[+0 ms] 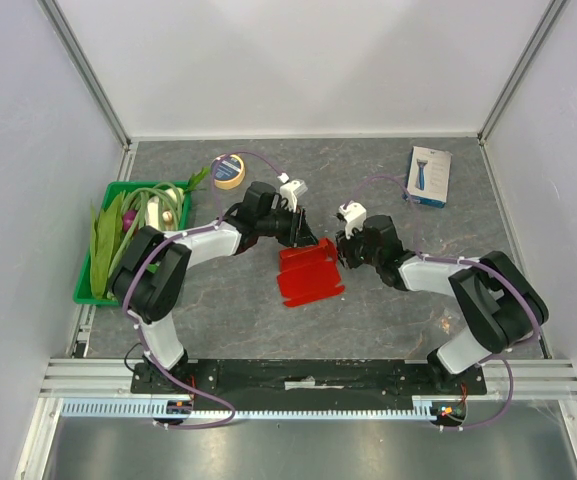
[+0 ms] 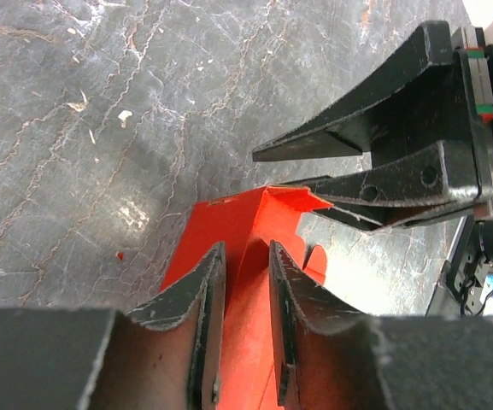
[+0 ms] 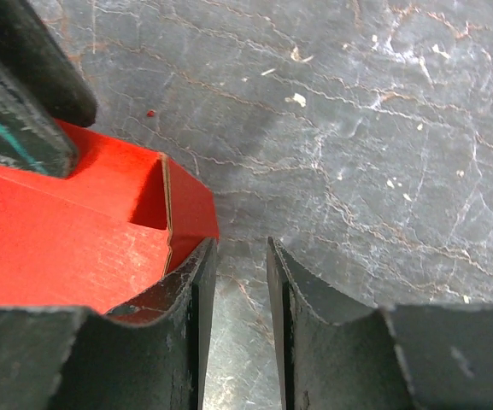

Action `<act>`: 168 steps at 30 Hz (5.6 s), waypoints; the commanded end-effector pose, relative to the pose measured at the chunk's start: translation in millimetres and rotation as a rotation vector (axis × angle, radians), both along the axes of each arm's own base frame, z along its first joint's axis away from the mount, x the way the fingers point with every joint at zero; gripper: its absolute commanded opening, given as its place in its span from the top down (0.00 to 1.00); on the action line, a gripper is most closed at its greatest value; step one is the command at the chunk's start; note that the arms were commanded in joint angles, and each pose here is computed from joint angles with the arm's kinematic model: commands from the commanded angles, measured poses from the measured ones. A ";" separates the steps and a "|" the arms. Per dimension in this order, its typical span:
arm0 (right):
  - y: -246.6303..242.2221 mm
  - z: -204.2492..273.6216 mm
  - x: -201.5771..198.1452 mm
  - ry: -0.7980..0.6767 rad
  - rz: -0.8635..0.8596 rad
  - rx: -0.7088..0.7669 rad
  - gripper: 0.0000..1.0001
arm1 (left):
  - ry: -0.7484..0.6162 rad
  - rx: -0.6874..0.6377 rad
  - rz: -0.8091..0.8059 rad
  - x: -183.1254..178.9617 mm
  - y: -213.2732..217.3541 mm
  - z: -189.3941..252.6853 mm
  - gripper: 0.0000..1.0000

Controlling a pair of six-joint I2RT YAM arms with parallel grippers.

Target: Fold the paper box

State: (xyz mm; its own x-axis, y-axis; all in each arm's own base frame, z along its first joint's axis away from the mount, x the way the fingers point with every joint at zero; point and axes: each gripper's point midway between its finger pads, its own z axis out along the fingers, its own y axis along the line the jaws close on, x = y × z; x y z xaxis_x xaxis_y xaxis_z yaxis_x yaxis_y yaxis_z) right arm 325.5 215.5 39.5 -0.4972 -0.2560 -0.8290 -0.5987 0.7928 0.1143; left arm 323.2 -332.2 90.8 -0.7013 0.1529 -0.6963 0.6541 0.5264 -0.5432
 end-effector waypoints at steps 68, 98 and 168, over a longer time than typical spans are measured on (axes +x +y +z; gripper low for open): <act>84.5 36.5 -60.8 -0.148 0.160 0.119 0.62 | 0.261 0.041 0.624 -119.2 81.6 -106.0 0.98; 5.1 46.7 -43.6 -0.025 -0.114 0.012 0.33 | -0.268 0.232 0.858 -56.0 175.2 -11.2 0.41; 40.9 40.4 -22.4 0.002 -0.145 -0.119 1.00 | -0.355 0.222 0.701 9.9 139.8 -36.5 0.55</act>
